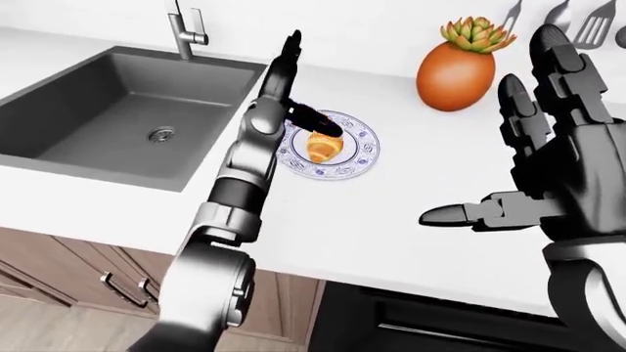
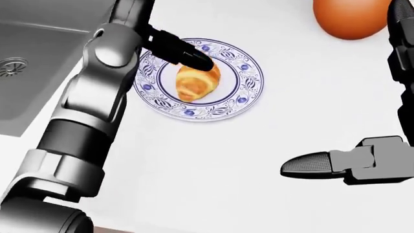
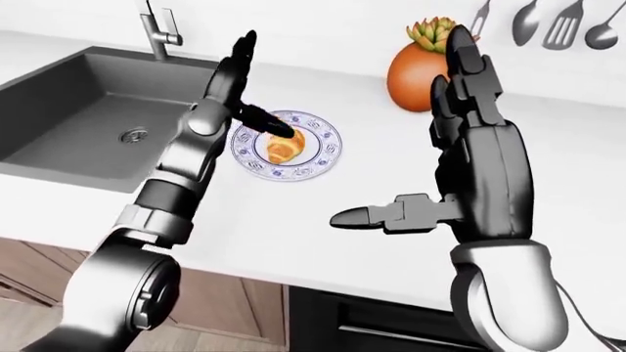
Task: Place the pastries on the plates.
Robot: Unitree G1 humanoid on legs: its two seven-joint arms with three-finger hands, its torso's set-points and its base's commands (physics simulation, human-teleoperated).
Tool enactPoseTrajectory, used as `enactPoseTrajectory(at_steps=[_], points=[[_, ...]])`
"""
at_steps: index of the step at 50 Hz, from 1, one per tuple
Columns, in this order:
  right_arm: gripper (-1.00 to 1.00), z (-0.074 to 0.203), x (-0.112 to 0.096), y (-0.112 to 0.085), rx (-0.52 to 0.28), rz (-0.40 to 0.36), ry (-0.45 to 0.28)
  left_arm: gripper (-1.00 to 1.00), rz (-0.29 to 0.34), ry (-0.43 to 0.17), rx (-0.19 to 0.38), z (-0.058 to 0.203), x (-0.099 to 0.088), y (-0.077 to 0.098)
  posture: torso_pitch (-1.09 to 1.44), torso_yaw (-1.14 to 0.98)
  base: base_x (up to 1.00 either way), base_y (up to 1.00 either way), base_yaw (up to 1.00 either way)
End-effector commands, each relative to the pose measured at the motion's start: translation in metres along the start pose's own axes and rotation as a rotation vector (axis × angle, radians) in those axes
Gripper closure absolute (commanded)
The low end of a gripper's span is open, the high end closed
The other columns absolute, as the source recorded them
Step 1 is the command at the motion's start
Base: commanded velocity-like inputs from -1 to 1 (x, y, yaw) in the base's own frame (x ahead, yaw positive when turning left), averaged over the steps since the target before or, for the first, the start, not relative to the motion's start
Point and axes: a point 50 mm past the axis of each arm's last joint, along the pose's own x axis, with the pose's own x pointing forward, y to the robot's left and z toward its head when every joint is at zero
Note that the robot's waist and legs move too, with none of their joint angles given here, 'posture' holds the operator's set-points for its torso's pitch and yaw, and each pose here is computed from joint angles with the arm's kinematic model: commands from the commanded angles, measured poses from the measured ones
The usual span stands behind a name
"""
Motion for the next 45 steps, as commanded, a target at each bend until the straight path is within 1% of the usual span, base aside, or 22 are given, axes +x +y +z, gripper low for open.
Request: enactPoseTrajectory(at_steps=[1,8,9,10,12,14,17,18,20,24,25,27,28,31,34,35,37,39,40,42,44,45], points=[[-1.00,0.009,0.001,-0.005,-0.009,-0.030,-0.059,-1.00,0.049,-0.113,0.009,0.035,0.000,0.015,0.00,0.00,0.00,0.00,0.00],[-1.00,0.009,0.002,-0.004,-0.010,-0.029,-0.059,-1.00,0.136,-0.158,0.001,0.057,-0.022,0.049,0.00,0.00,0.00,0.00,0.00],[-1.00,0.009,0.001,-0.003,-0.009,-0.028,-0.058,-1.00,0.149,-0.164,0.003,0.060,-0.027,0.055,0.00,0.00,0.00,0.00,0.00],[-1.00,0.008,0.001,-0.003,-0.012,-0.030,-0.056,-1.00,0.163,-0.169,-0.013,0.062,-0.031,0.059,0.00,0.00,0.00,0.00,0.00],[-1.00,0.008,0.001,-0.004,-0.011,-0.031,-0.057,-1.00,0.172,-0.172,-0.004,0.062,-0.042,0.066,0.00,0.00,0.00,0.00,0.00],[-1.00,0.009,0.001,-0.004,-0.011,-0.031,-0.058,-1.00,0.202,-0.175,-0.006,0.062,-0.055,0.076,0.00,0.00,0.00,0.00,0.00],[-1.00,0.008,0.001,-0.002,-0.010,-0.029,-0.056,-1.00,0.234,-0.182,-0.007,0.061,-0.073,0.085,0.00,0.00,0.00,0.00,0.00],[-1.00,0.009,0.002,-0.001,-0.008,-0.029,-0.059,-1.00,0.234,-0.187,-0.020,0.063,-0.081,0.087,0.00,0.00,0.00,0.00,0.00],[-1.00,0.009,0.002,-0.001,-0.008,-0.027,-0.060,-1.00,0.256,-0.186,-0.010,0.062,-0.096,0.093,0.00,0.00,0.00,0.00,0.00],[-1.00,0.009,0.002,-0.002,-0.011,-0.032,-0.060,-1.00,0.266,-0.190,0.001,0.061,-0.118,0.101,0.00,0.00,0.00,0.00,0.00],[-1.00,0.009,0.002,-0.001,-0.010,-0.030,-0.060,-1.00,0.273,-0.190,-0.009,0.062,-0.125,0.104,0.00,0.00,0.00,0.00,0.00],[-1.00,0.009,0.002,-0.002,-0.012,-0.034,-0.059,-1.00,0.278,-0.196,-0.005,0.062,-0.134,0.107,0.00,0.00,0.00,0.00,0.00],[-1.00,0.009,0.001,-0.003,-0.011,-0.036,-0.059,-1.00,0.279,-0.198,-0.021,0.061,-0.140,0.108,0.00,0.00,0.00,0.00,0.00],[-1.00,0.006,0.001,-0.001,-0.012,-0.035,-0.055,-1.00,0.312,-0.178,-0.013,0.052,-0.153,0.114,0.00,0.00,0.00,0.00,0.00],[-1.00,0.004,0.001,-0.001,-0.010,-0.037,-0.052,-1.00,0.350,-0.156,-0.033,0.040,-0.168,0.119,0.00,0.00,0.00,0.00,0.00],[-1.00,0.003,0.002,-0.001,-0.012,-0.037,-0.051,-1.00,0.352,-0.153,-0.046,0.037,-0.173,0.120,0.00,0.00,0.00,0.00,0.00],[-1.00,0.003,0.002,-0.002,-0.013,-0.039,-0.051,-1.00,0.364,-0.138,-0.032,0.033,-0.177,0.122,0.00,0.00,0.00,0.00,0.00],[-1.00,0.003,0.002,-0.003,-0.014,-0.045,-0.050,-1.00,0.378,-0.128,-0.039,0.028,-0.184,0.125,0.00,0.00,0.00,0.00,0.00],[-1.00,0.002,0.002,-0.002,-0.010,-0.047,-0.048,-1.00,0.383,-0.119,-0.058,0.023,-0.188,0.125,0.00,0.00,0.00,0.00,0.00],[-1.00,0.000,0.003,-0.001,-0.015,-0.049,-0.044,-1.00,0.391,-0.103,-0.059,0.015,-0.193,0.123,0.00,0.00,0.00,0.00,0.00],[-1.00,0.001,0.003,-0.003,-0.014,-0.053,-0.043,-1.00,0.398,-0.068,-0.057,0.001,-0.200,0.122,0.00,0.00,0.00,0.00,0.00],[-1.00,0.000,0.003,-0.004,-0.018,-0.057,-0.041,-1.00,0.417,-0.048,-0.040,-0.005,-0.202,0.124,0.00,0.00,0.00,0.00,0.00]])
